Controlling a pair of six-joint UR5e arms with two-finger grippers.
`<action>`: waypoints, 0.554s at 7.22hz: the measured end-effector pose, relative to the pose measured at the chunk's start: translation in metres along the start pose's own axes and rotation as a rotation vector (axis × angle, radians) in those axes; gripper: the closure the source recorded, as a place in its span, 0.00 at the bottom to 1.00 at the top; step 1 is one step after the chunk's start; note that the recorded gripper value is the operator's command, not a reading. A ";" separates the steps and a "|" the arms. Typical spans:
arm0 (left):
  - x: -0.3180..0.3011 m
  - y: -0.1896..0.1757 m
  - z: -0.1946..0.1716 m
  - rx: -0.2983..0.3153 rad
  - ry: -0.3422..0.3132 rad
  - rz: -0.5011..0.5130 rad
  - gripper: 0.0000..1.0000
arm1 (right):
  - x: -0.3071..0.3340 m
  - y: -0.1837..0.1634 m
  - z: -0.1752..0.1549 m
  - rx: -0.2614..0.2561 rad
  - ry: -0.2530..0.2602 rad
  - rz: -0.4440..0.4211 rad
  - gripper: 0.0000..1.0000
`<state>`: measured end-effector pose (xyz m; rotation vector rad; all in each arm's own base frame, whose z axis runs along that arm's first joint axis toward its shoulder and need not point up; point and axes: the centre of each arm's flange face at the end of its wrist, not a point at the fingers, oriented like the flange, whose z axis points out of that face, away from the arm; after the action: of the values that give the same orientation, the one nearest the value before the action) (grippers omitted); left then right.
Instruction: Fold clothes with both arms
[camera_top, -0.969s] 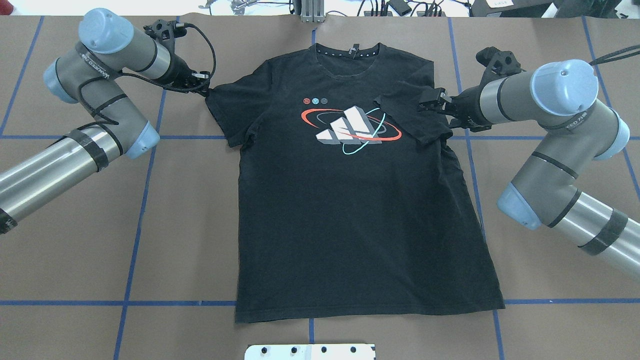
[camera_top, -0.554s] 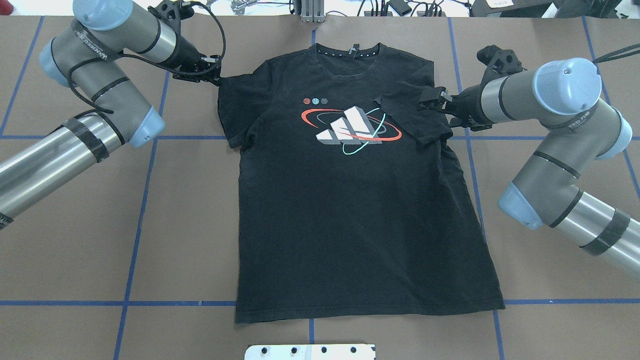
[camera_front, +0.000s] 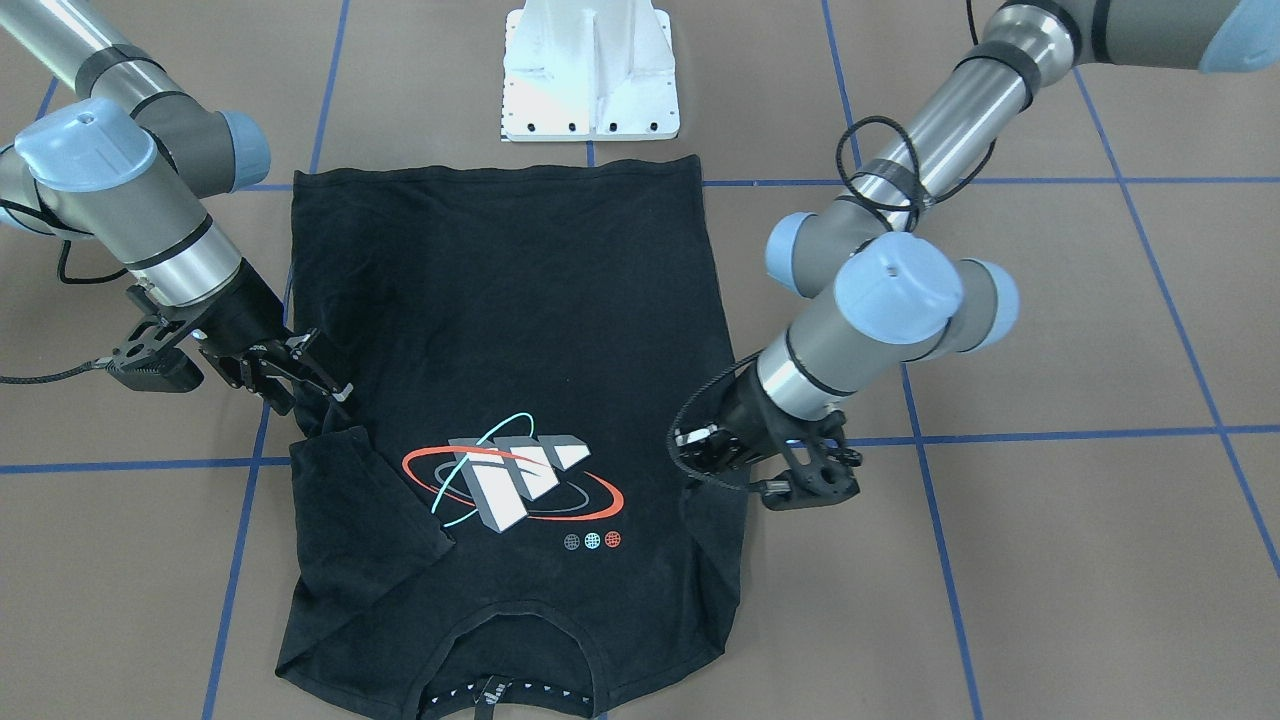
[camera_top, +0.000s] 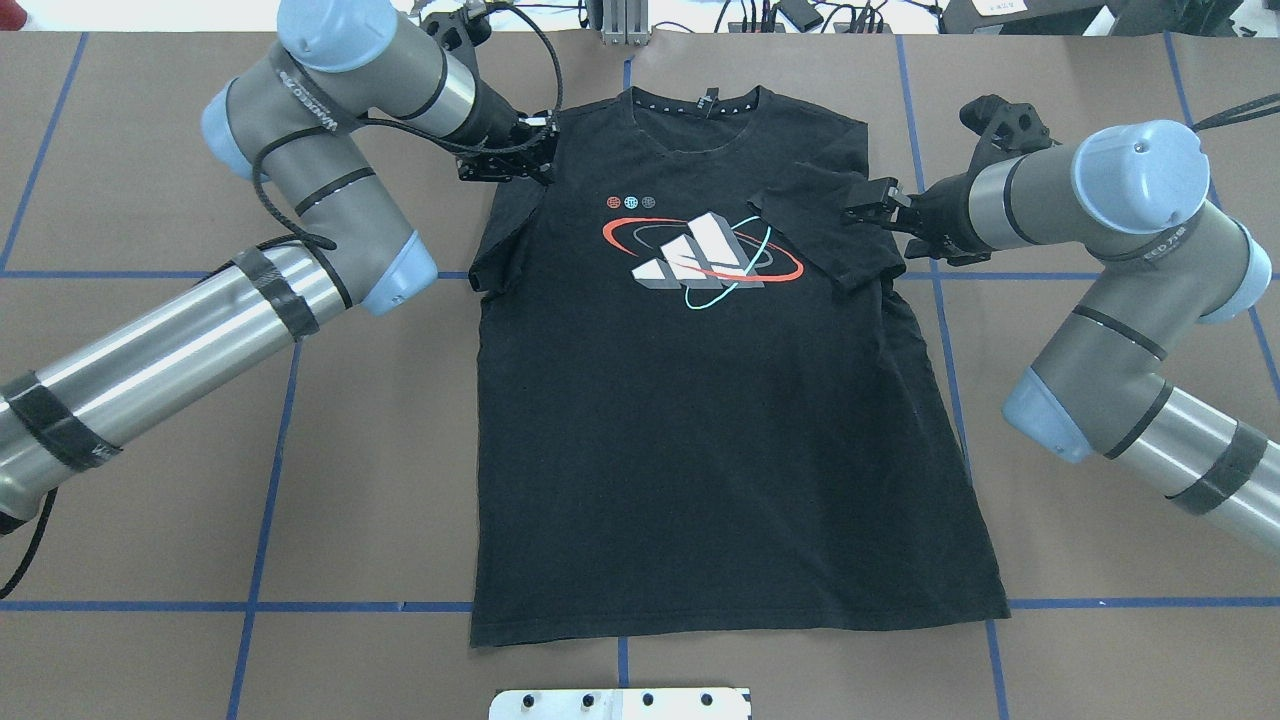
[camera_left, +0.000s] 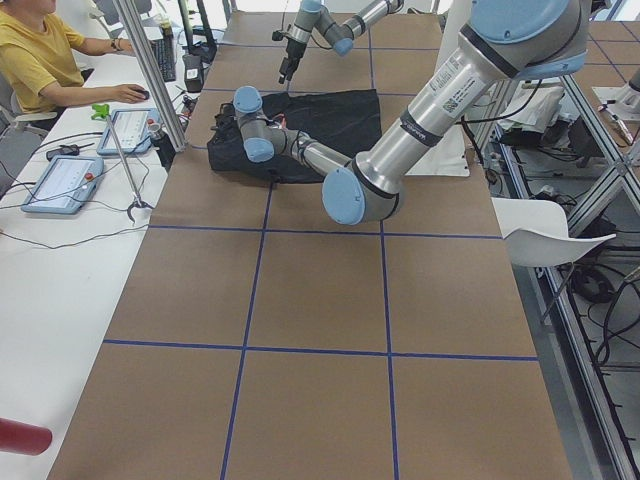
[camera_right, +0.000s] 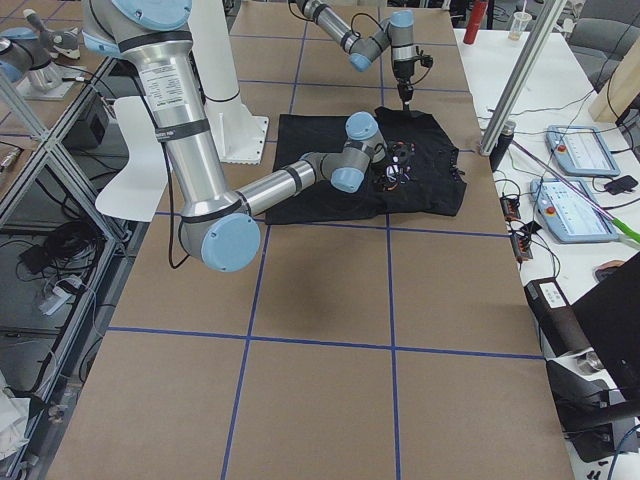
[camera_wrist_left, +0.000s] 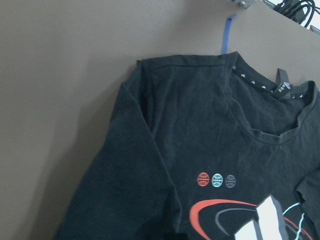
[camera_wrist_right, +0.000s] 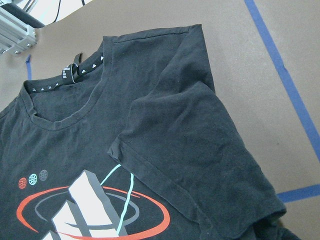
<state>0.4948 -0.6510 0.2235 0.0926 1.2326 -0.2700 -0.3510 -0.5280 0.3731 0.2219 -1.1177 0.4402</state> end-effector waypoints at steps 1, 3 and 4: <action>0.011 0.000 0.009 0.011 -0.008 -0.016 1.00 | 0.002 0.000 0.000 0.000 0.002 0.001 0.00; 0.014 -0.007 0.021 0.060 -0.029 -0.033 1.00 | 0.004 0.000 0.001 0.003 0.006 0.002 0.00; 0.015 -0.010 0.026 0.072 -0.036 -0.037 1.00 | 0.004 0.000 0.001 0.005 0.006 0.002 0.00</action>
<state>0.5205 -0.6681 0.2183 0.1265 1.1895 -0.3473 -0.3500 -0.5276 0.3769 0.2235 -1.1110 0.4450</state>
